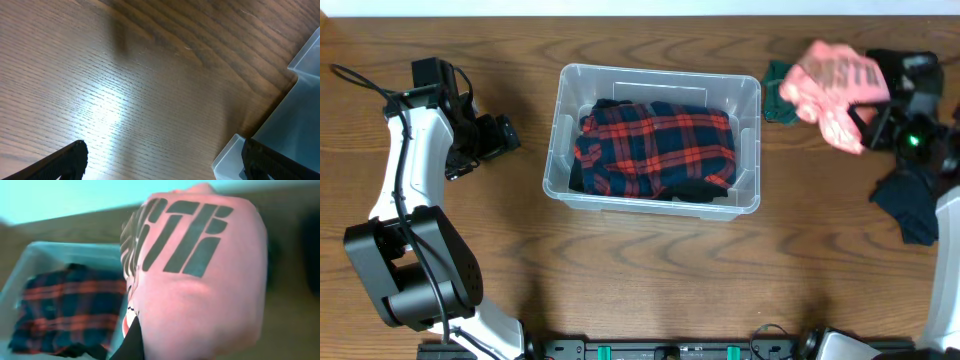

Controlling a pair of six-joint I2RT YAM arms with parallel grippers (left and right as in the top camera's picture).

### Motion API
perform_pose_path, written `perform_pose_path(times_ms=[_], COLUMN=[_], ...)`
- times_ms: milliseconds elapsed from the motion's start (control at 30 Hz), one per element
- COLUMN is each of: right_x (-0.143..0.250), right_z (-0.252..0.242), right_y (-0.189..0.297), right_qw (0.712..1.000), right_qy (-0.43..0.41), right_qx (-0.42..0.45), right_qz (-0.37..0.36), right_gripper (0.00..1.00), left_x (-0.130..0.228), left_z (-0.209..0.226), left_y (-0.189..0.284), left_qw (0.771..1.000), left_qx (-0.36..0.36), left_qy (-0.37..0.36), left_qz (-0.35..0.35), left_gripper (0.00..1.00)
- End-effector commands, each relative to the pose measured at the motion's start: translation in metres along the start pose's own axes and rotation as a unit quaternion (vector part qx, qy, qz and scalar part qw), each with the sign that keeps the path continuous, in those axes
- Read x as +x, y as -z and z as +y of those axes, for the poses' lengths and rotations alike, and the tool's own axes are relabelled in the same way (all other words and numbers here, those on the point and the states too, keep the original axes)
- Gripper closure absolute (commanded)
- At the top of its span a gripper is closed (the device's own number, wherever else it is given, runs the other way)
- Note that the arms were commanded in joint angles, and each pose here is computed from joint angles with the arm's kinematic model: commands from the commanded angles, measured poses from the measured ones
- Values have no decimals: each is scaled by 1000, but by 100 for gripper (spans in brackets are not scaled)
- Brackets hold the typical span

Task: Pack container
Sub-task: 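Lift the pink shirt and swing it over the bin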

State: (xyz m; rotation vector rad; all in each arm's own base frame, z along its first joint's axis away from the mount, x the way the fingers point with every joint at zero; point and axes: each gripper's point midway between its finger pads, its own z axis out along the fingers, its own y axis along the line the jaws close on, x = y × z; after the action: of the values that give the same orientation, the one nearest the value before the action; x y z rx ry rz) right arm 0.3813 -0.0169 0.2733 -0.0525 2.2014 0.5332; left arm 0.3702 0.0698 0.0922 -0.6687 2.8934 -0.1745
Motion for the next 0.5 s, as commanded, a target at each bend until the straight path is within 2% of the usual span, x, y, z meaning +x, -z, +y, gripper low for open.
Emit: perform_pose_path(times_ms=[0, 100, 267, 467], right_x=[-23, -25, -14, 1], right_z=[65, 108, 176, 230], right_y=[-4, -17, -42, -85], right_qw=[987, 969, 922, 873], right_qy=[126, 203, 323, 406], right_qx=[-92, -136, -206, -259], right_qz=[-30, -42, -56, -78], right_gripper=[99, 99, 99, 99], left_x=[2, 2, 2, 2], left_z=[2, 2, 2, 2], left_y=[-2, -2, -2, -2], left_qw=[1000, 1000, 1000, 1000], left_qx=[-2, -2, -2, -2], left_qy=[-1, -1, -1, -1], left_qz=[4, 4, 4, 4], left_gripper=[2, 2, 2, 2])
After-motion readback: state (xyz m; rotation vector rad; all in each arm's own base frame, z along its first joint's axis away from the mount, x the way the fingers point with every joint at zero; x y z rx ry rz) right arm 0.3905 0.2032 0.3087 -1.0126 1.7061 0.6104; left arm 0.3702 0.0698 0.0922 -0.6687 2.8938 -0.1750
